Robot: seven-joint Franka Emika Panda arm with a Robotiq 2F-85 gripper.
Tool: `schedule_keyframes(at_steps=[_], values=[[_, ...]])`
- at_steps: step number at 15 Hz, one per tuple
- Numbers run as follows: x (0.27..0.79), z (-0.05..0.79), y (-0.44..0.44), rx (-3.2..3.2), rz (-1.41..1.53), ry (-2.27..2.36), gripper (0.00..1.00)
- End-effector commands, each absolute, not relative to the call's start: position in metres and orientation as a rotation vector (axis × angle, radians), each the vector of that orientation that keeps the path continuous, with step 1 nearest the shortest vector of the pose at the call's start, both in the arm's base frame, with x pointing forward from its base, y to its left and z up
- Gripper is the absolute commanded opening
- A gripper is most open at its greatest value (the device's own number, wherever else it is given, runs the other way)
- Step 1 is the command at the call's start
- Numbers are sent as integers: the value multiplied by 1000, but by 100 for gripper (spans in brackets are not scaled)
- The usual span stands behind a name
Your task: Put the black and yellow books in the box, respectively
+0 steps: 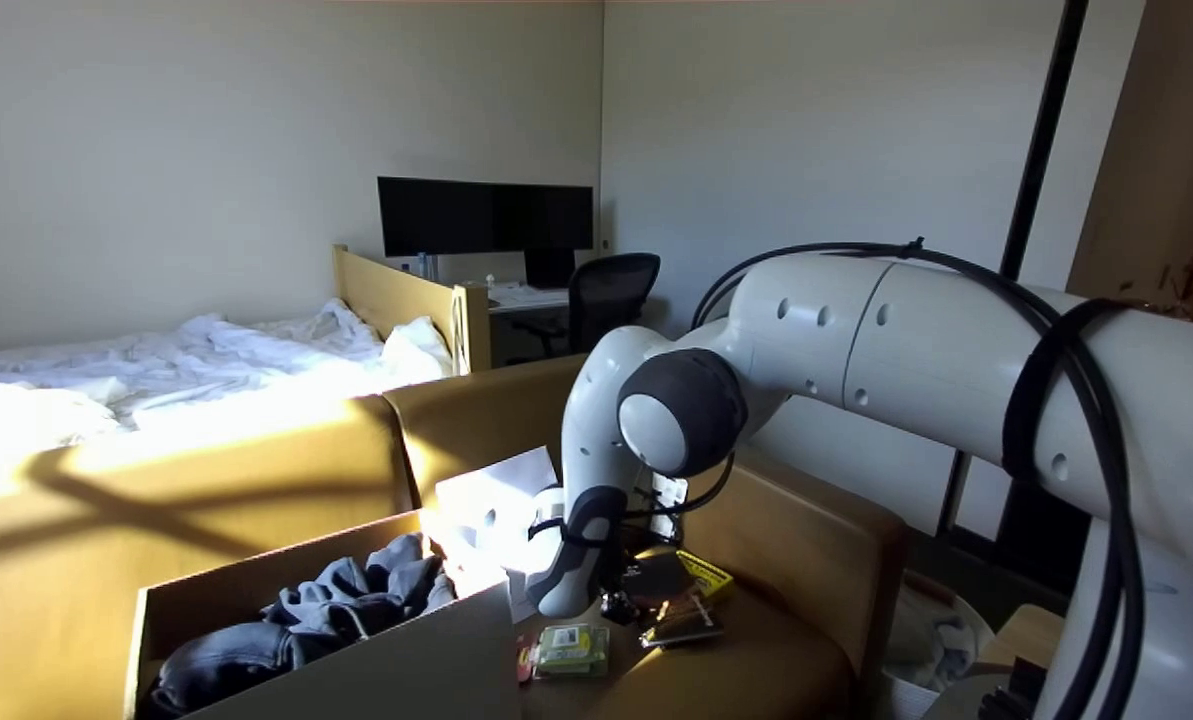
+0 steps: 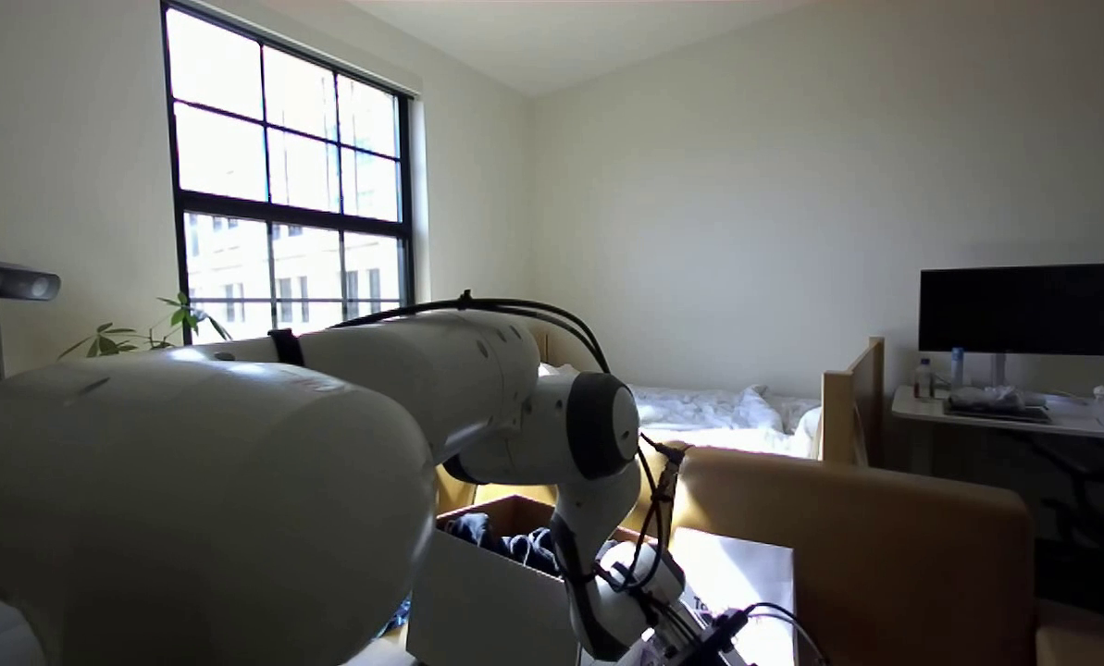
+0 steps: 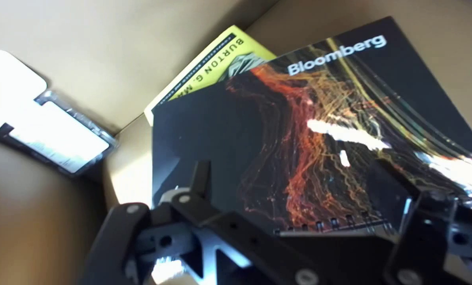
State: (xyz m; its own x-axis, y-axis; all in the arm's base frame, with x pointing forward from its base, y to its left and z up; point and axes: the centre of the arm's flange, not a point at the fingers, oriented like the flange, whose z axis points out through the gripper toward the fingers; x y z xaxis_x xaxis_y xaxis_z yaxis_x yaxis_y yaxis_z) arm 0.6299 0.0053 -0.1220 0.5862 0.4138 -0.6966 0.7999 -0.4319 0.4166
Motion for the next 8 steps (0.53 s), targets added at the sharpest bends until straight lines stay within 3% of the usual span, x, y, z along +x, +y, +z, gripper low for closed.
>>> schedule_keyframes(at_steps=[1, 5, 8], values=[[658, -89, 19, 2072, -533, 970, 100], [670, -61, 14, 2105, -476, 965, 100], [652, -87, 23, 2065, -525, 1151, 100]])
